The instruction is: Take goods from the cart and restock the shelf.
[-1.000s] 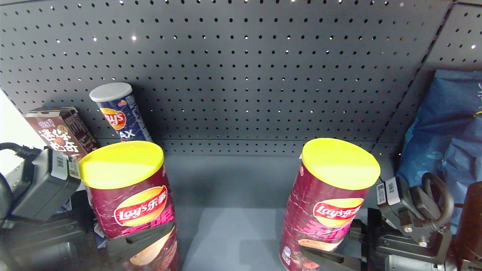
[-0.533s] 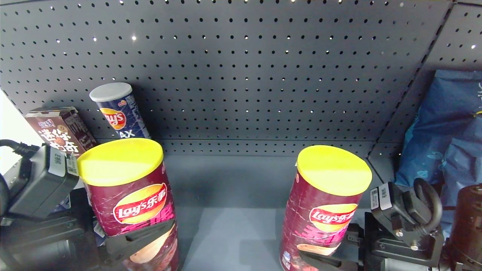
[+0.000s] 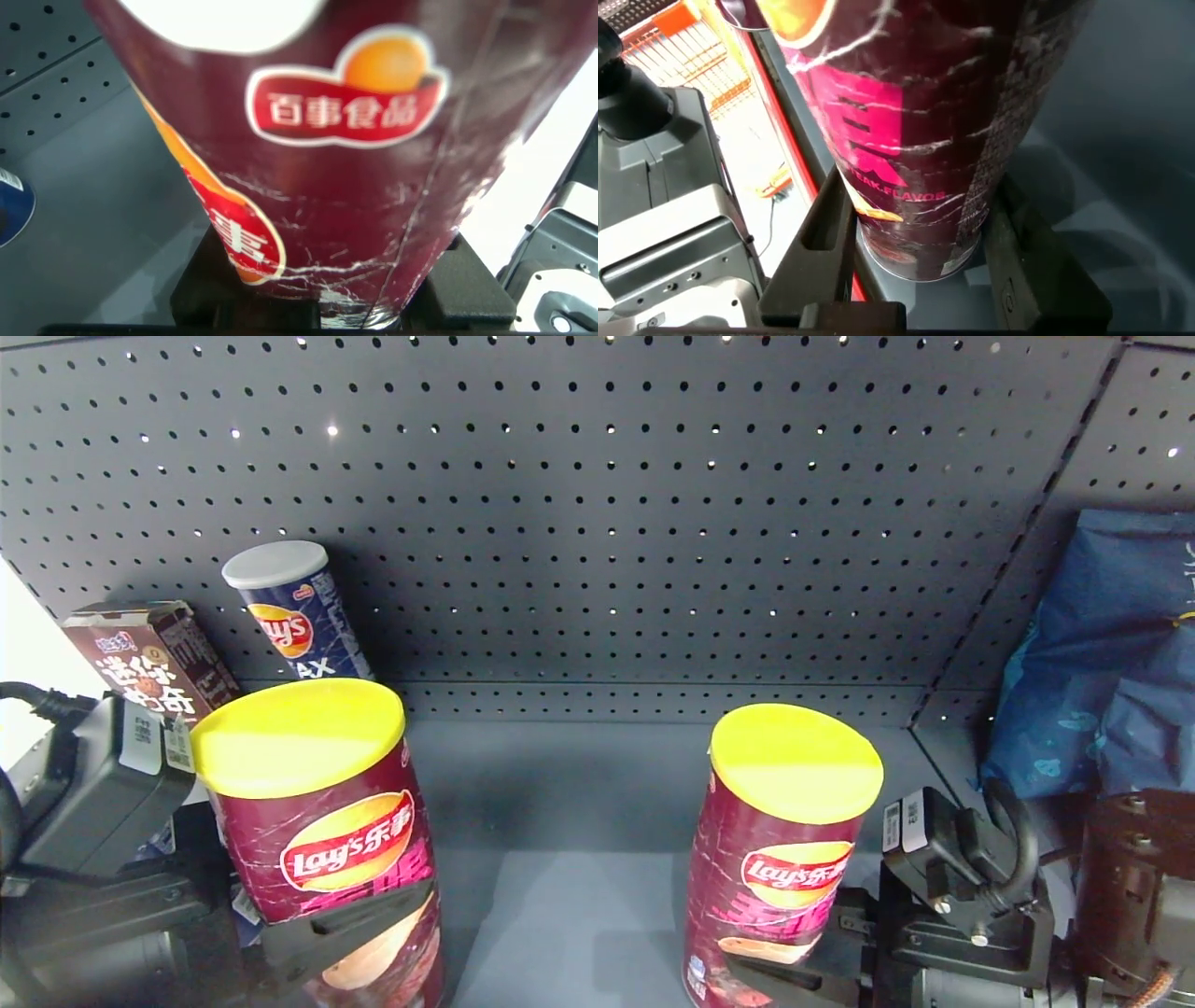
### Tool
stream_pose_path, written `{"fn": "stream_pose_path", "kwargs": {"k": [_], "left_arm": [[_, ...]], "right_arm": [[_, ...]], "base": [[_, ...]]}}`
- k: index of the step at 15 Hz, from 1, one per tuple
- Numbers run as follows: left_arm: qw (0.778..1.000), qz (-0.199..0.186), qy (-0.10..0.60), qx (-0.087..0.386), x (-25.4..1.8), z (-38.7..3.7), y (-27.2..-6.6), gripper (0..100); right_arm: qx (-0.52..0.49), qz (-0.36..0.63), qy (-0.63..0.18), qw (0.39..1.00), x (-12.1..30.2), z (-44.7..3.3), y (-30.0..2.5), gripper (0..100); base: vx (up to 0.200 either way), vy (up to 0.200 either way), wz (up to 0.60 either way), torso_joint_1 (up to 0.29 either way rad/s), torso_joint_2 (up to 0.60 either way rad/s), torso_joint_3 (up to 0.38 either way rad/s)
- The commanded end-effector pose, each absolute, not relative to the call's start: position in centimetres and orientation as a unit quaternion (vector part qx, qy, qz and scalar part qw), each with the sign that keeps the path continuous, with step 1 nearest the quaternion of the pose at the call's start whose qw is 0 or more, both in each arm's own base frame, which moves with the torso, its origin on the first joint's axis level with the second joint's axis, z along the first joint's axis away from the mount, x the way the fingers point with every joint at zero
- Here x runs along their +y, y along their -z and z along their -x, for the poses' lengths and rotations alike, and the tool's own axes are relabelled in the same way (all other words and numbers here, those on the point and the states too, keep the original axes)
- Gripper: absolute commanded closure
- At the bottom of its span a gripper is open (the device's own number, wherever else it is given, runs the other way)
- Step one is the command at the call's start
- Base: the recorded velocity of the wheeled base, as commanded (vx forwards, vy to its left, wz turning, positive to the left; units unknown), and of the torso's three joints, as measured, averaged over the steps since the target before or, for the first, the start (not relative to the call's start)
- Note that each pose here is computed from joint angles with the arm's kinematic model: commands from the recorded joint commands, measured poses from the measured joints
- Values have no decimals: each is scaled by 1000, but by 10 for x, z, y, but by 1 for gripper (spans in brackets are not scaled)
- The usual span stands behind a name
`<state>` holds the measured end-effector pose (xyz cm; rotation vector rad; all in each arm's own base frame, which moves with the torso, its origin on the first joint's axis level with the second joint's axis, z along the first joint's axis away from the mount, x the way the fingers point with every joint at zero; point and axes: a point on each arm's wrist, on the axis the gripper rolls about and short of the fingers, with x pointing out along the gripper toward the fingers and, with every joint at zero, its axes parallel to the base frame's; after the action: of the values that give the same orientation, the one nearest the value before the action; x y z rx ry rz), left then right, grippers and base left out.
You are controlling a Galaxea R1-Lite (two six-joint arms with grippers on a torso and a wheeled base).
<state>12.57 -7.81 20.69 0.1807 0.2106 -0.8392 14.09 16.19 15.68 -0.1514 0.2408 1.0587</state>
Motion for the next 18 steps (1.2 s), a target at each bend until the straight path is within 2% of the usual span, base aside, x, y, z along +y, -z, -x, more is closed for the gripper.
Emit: {"fn": "stream_pose_path", "kwargs": {"k": [1, 3, 4, 8, 13, 18], "left_arm": [[904, -88, 406, 104, -78, -126, -206, 100], [904, -88, 406, 104, -78, -126, -206, 100], [904, -88, 406, 104, -78, -126, -206, 100], [903, -87, 406, 108, -78, -125, -204, 100], [903, -88, 406, 107, -78, -125, -204, 100], [903, -88, 406, 107, -78, -126, -204, 100]], "right_arm": [[124, 75, -501, 853, 164, -144, -153, 100], [126, 76, -501, 853, 165, -144, -151, 100], [126, 76, -501, 853, 164, -144, -151, 0], [129, 77, -500, 853, 154, -135, -149, 0], [104, 67, -488, 864, 117, -106, -151, 0], [24, 39, -412, 910, 74, -93, -170, 0]], "base": [[0, 0, 0, 0, 0, 0], [0, 0, 0, 0, 0, 0], [0, 0, 0, 0, 0, 0], [0, 0, 0, 0, 0, 0], [0, 0, 0, 0, 0, 0], [0, 0, 0, 0, 0, 0]]}}
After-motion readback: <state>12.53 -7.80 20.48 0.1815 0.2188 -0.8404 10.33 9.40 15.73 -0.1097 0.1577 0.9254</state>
